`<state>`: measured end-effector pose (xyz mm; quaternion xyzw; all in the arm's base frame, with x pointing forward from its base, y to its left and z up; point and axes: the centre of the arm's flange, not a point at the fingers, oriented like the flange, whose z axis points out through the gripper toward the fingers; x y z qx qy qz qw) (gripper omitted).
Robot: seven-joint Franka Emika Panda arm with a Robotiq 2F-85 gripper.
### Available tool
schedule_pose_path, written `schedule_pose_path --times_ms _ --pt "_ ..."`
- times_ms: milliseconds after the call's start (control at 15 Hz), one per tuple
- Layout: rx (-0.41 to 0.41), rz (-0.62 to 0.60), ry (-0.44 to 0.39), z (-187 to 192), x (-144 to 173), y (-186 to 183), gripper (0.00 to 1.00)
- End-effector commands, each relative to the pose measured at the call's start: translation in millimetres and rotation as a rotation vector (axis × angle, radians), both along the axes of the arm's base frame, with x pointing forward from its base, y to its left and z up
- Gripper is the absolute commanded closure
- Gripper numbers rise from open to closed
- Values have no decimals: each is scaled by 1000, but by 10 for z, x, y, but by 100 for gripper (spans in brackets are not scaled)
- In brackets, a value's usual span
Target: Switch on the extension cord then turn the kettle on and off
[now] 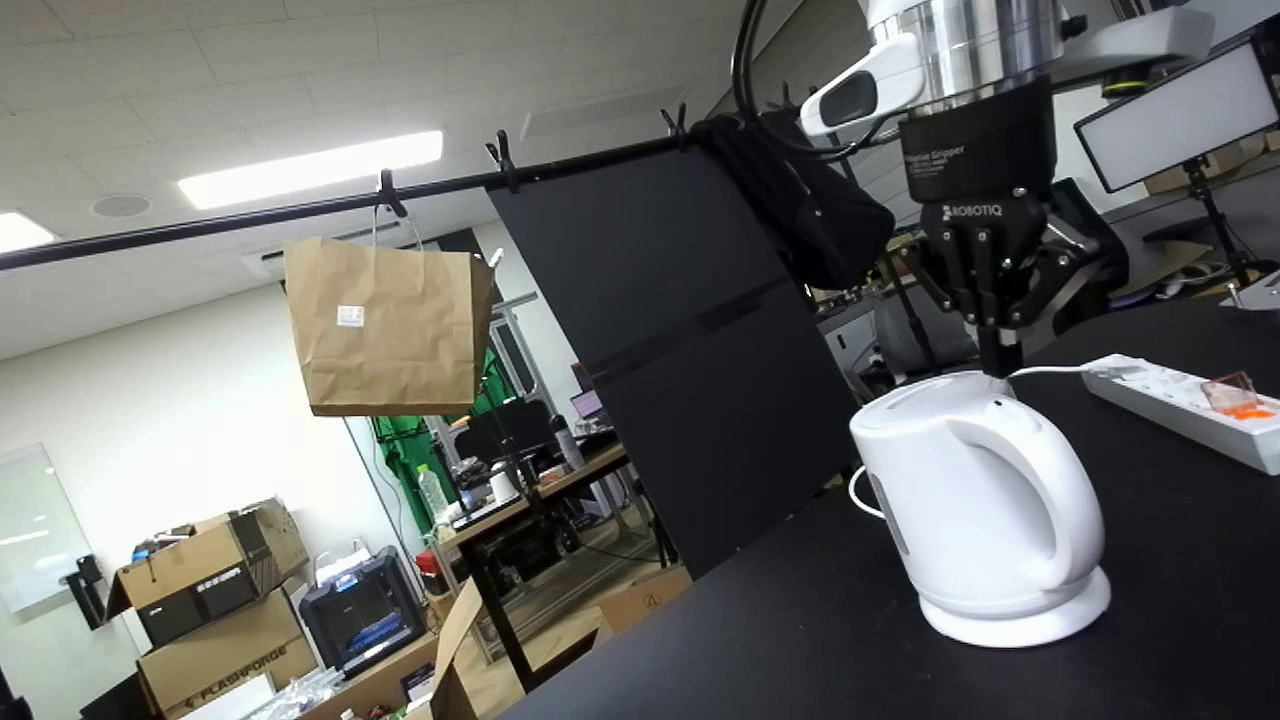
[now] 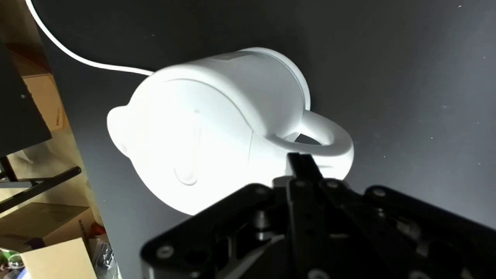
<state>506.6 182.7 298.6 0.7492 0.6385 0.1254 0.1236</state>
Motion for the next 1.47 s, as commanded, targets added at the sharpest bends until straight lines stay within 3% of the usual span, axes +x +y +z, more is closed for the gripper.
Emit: schedule_pose_path --times_ms 0,1400 --pt "5 25 -19 -13 32 17 100" --pt "26 62 -6 -276 132 0 100"
